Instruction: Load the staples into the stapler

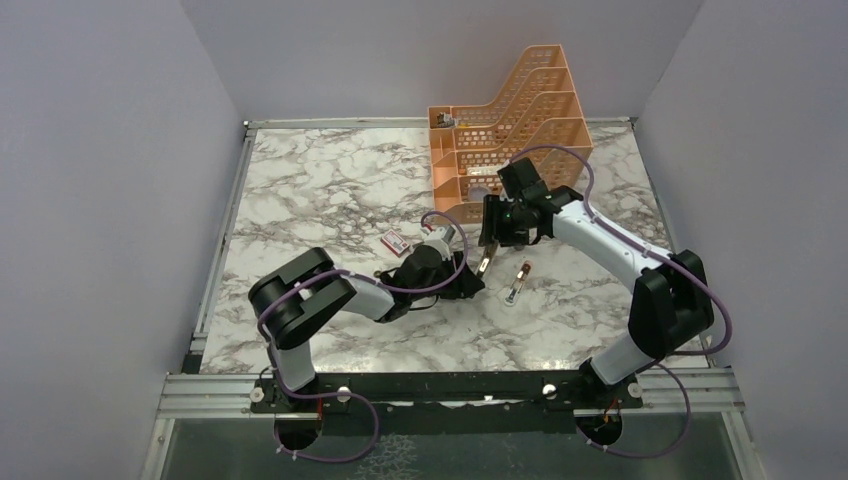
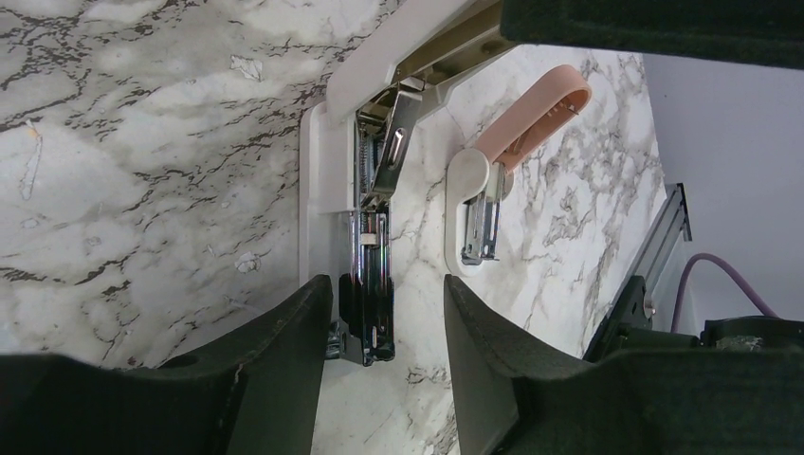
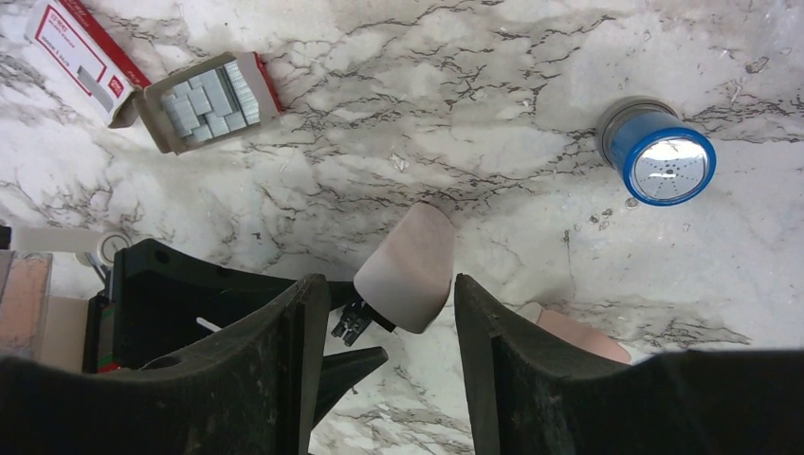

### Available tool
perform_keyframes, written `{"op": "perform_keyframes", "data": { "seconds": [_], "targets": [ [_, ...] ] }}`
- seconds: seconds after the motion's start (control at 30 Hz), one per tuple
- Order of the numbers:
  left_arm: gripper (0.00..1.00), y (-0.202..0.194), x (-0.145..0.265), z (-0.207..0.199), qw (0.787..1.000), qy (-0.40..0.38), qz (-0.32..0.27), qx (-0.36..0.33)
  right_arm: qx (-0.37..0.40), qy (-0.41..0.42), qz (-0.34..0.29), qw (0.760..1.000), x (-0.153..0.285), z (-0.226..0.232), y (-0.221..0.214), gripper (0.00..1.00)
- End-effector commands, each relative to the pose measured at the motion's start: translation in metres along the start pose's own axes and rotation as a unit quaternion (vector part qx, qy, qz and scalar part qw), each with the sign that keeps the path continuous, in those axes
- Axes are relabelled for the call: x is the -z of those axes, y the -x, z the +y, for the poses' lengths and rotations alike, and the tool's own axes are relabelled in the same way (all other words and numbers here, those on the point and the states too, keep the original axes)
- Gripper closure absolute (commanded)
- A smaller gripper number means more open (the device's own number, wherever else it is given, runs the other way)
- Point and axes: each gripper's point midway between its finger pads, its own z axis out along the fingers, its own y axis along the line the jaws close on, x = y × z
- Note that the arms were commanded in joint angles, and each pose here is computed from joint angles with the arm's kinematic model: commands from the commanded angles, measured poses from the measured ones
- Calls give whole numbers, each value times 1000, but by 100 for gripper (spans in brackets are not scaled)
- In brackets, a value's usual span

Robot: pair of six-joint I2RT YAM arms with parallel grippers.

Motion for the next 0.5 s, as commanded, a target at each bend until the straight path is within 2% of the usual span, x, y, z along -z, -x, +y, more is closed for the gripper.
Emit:
{"op": "perform_keyframes", "data": {
  "seconds": [0.0, 0.17, 0.23, 0.47],
  "targets": [
    [50, 2, 8, -1, 1000, 6, 3, -11, 7, 38, -44, 998, 23, 20, 23, 43],
    [47, 18, 18, -12, 999, 7, -18, -30, 15, 29, -82, 996, 43, 18, 39, 43],
    [47, 34, 25, -13, 998, 25, -44, -42, 22, 25, -101, 994, 52, 17, 47, 44],
    [45, 108, 70, -14, 974, 143, -143, -98, 47, 4, -140, 989, 67, 18, 73, 47]
  ]
}}
